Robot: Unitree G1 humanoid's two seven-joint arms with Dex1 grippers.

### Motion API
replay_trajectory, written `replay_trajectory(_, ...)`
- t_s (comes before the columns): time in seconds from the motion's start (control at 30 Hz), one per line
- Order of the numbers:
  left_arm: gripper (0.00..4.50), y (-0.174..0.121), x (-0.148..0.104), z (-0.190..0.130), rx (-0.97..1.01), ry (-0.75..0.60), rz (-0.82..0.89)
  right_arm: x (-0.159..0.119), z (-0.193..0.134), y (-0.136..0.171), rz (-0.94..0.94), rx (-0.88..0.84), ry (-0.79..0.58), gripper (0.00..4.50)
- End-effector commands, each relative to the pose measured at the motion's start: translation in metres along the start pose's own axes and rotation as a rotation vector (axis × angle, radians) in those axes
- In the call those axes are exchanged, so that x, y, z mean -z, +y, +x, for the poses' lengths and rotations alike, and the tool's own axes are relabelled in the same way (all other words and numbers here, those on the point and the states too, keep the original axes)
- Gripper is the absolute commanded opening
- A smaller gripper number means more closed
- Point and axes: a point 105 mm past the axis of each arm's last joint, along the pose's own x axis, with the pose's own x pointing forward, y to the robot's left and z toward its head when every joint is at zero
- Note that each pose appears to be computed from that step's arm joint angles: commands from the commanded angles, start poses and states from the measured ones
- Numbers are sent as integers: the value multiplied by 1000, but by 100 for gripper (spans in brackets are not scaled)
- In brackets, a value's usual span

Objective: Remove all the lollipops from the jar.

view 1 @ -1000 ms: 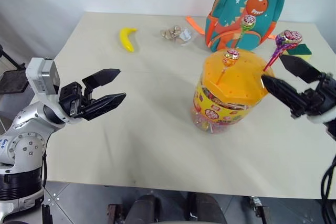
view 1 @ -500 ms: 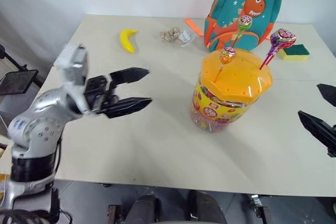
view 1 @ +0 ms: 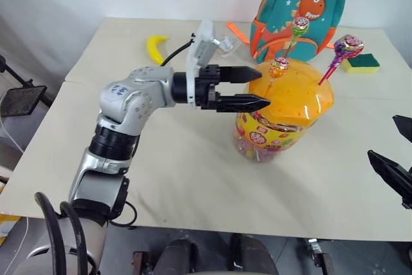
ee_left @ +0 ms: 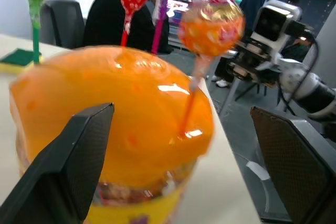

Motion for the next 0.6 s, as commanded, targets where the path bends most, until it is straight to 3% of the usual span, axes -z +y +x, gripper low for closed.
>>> replay_trajectory(0.03,438,3,-15,11,-1,-43,65,-7,0,10,-42,-2,-17,450)
replay_trajectory(0.13,377,2,-15,15,23,-53,82,-7,1,14,-46,-5,-20,450)
replay_trajectory(0.53,3,-6,-14,8,121,-88,129,-23,16,27,-21,-149,-121,450)
replay_trajectory(0.6,1,-3,-22,0,108,-154,122,-23,17,27,-17,-157,-130,450)
